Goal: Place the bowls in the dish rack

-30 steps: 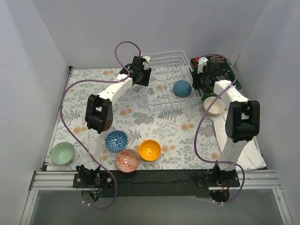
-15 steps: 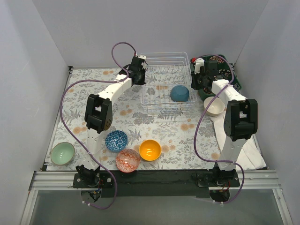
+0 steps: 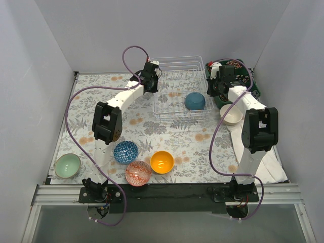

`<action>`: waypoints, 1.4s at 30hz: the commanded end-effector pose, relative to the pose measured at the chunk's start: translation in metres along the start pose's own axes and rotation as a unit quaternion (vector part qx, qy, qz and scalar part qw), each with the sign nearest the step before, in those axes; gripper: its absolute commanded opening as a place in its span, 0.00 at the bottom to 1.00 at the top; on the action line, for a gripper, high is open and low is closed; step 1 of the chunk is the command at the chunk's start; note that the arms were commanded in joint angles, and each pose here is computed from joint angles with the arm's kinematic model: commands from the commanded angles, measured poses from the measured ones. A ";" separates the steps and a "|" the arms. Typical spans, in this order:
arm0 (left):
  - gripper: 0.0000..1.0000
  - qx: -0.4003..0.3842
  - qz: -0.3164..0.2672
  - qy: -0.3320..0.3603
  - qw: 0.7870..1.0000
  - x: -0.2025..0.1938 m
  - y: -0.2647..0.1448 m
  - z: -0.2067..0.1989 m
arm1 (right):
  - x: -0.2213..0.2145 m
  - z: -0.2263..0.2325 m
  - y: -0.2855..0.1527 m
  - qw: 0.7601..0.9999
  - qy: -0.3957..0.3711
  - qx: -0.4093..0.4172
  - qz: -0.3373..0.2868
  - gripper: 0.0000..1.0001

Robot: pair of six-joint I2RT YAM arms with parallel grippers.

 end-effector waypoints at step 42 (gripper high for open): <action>0.91 0.021 -0.149 0.072 0.986 0.057 -0.205 0.054 | 0.027 0.098 -0.176 0.938 -0.255 0.185 -0.147 0.57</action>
Point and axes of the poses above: each gripper's point midway between its finger pads, its own y axis out along the fingers, its own z axis along the line the jaws close on, x = y × z, the point moved 7 cm from there along -y, back along the fingers, and after that the axes turned 7 degrees about -y, right-handed, at the moved point
